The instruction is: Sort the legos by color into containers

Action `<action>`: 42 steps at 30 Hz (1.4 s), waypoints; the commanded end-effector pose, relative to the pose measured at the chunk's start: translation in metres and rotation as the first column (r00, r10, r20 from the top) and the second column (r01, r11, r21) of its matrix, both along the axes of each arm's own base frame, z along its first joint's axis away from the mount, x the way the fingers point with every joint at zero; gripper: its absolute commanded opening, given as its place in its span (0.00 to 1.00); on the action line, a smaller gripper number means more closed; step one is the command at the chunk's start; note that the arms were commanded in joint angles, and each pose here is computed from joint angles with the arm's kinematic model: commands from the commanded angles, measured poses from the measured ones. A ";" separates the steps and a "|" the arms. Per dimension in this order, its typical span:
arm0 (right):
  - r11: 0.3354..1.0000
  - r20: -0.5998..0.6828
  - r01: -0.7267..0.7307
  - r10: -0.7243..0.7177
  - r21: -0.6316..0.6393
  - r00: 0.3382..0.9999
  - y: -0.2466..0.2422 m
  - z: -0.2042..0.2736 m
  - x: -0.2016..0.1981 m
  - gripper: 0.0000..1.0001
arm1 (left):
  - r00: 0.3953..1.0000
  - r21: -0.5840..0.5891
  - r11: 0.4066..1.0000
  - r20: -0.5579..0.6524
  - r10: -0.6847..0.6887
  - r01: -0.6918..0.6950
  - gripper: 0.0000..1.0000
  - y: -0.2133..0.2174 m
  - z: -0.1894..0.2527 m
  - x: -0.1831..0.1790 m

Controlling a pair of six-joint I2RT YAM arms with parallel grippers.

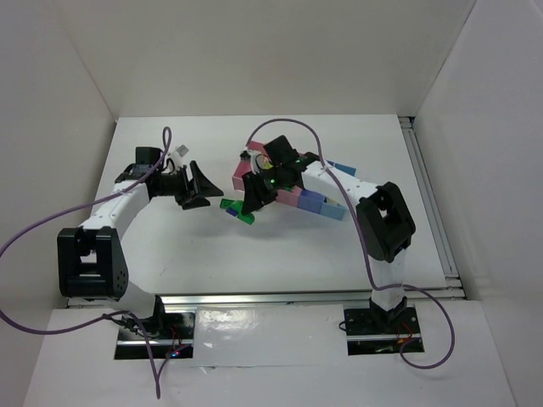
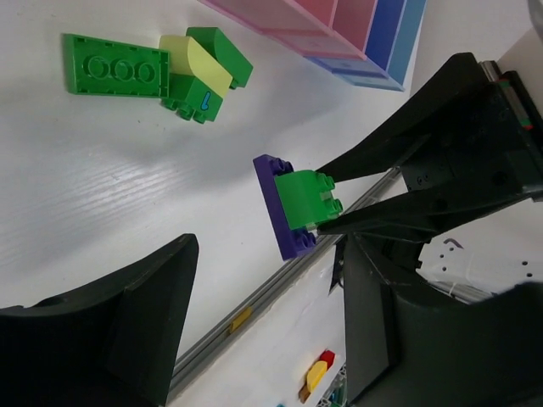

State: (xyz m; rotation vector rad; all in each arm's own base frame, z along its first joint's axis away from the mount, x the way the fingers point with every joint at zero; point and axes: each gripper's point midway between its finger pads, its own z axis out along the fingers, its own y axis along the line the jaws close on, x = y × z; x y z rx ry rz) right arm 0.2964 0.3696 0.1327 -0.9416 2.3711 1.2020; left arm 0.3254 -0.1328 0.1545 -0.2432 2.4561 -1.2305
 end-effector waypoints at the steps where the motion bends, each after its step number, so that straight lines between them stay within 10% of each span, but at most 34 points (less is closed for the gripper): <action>1: 0.995 0.064 0.065 -0.061 -0.073 0.996 -0.017 0.013 0.006 0.24 | 0.999 -0.018 1.000 0.049 0.001 0.000 0.73 -0.003 0.013 0.014; 7: 0.783 0.358 0.361 -0.189 -0.507 0.914 -0.060 -0.040 0.033 0.24 | 0.997 0.130 0.989 0.020 0.070 -0.072 0.71 0.011 0.002 0.016; 15: 0.665 0.521 0.565 -0.297 -0.489 0.800 -0.076 -0.032 0.048 0.19 | 0.985 0.323 0.934 -0.035 0.170 -0.150 0.71 0.032 -0.019 0.015; 18: 0.701 0.506 0.565 -0.329 -0.436 0.797 -0.067 -0.024 0.041 0.19 | 0.970 0.427 0.889 -0.095 0.225 -0.164 0.71 0.043 -0.033 0.011; 23: 0.954 0.236 0.260 -0.221 -0.148 0.946 -0.022 0.011 0.007 0.23 | 0.997 0.279 0.957 -0.014 0.080 -0.073 0.76 0.015 -0.011 0.012; 26: 0.988 0.120 0.146 -0.139 -0.048 0.983 -0.023 0.025 -0.006 0.23 | 0.999 0.259 0.965 0.015 0.037 -0.040 0.87 0.011 -0.007 0.013; 42: 0.898 -0.160 -0.141 0.225 0.416 0.961 -0.049 0.078 -0.050 0.31 | 0.933 -0.157 0.933 0.216 -0.286 0.323 0.84 -0.050 0.035 -0.016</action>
